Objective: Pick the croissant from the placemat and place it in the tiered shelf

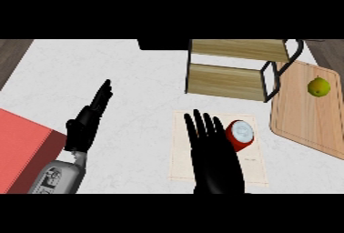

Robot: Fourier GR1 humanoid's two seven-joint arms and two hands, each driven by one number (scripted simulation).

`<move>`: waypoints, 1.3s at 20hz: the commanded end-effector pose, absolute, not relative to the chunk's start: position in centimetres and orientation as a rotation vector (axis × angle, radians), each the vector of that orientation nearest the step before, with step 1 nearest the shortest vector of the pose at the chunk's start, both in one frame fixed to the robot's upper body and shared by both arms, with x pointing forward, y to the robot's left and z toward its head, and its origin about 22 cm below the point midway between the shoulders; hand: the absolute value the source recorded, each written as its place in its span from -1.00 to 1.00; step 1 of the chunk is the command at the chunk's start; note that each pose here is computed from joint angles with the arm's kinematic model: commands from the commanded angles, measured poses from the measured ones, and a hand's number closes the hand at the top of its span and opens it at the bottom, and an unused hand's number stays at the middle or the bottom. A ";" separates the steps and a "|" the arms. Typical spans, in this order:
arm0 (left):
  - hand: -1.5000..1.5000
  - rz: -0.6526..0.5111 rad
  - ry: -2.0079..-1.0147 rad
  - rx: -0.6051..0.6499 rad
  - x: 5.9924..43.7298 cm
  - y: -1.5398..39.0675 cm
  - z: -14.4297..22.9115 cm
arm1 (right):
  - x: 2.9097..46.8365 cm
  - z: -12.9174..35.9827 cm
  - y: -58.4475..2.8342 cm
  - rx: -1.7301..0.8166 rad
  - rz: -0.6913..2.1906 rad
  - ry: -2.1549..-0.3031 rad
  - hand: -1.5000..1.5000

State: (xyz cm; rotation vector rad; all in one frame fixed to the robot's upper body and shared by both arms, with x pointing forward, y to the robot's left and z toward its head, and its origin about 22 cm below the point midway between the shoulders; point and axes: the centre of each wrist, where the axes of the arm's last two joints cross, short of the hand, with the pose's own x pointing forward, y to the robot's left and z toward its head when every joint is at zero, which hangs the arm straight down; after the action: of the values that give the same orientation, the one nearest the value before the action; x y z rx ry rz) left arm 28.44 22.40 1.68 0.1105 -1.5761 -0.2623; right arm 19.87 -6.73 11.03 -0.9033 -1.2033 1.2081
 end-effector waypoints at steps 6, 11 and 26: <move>0.00 -0.272 -1.577 0.115 28.6 24.2 1.9 | 20.0 11.0 -2.9 -1.027 1.187 -1.074 -1.00; 0.00 -0.262 -1.575 0.096 27.0 20.1 0.8 | 18.2 11.2 -3.0 -1.059 1.192 -1.077 -1.00; 0.00 -0.263 -1.568 0.099 29.6 23.4 2.5 | 19.5 7.5 -2.2 -1.075 1.183 -1.011 -1.00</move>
State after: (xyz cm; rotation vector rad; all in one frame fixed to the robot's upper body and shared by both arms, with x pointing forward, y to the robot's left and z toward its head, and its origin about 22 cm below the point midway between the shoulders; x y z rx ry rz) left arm 28.26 22.24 1.96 0.1068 -1.5773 -0.2585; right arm 20.11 -2.80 7.56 -1.0167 -1.1114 1.2338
